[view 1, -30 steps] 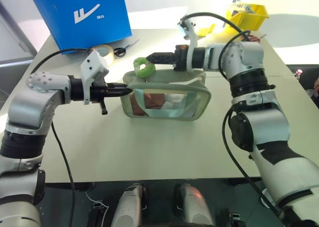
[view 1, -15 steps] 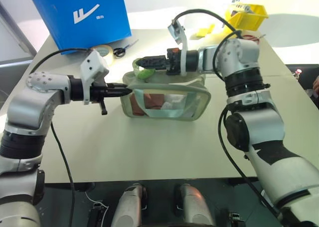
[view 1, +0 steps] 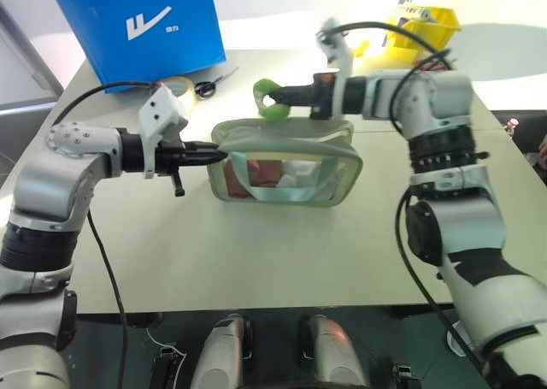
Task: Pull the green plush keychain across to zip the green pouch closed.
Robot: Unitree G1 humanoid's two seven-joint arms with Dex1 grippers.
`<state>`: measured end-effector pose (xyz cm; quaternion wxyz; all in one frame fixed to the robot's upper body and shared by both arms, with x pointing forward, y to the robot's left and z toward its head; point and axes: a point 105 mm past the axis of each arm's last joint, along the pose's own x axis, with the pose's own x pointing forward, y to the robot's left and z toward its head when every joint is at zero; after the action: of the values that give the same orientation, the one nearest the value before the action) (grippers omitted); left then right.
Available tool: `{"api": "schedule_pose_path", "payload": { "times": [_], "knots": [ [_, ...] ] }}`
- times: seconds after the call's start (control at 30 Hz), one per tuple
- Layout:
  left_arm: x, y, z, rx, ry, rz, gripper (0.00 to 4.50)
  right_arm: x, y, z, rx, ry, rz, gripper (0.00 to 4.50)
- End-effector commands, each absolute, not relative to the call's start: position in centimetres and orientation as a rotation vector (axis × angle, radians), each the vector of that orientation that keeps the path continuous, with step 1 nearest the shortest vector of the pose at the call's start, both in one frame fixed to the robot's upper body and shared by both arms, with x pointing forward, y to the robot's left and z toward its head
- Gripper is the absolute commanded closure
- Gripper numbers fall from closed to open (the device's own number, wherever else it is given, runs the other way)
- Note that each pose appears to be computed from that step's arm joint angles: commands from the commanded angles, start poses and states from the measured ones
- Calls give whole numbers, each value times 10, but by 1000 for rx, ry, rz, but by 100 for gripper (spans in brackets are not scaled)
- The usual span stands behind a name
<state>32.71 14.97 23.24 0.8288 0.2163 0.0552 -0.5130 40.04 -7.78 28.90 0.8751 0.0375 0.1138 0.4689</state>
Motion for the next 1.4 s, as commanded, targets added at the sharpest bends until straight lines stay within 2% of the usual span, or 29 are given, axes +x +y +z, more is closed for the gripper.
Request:
{"api": "schedule_pose_path", "payload": {
  "times": [0.03,0.23,0.47,0.6,0.67,0.9,1.2,1.4],
  "knots": [
    [329,152,231,485,129,-1091,450,391,-114,318,-31,98,846,448],
    [335,150,233,493,122,-1101,450,380,-158,315,-202,50,655,448],
    [340,148,235,516,116,-1113,450,375,-203,295,-242,82,497,448],
    [338,150,235,523,120,-1114,450,372,-220,275,-233,118,430,448],
    [336,151,234,525,125,-1115,450,369,-225,253,-230,165,418,448],
    [334,151,235,530,129,-1112,450,367,-202,175,-106,295,454,448],
    [332,152,234,533,135,-1105,450,371,-161,152,47,305,515,448],
    [332,152,233,534,132,-1102,450,370,-158,131,-23,346,514,448]
  ]
}}
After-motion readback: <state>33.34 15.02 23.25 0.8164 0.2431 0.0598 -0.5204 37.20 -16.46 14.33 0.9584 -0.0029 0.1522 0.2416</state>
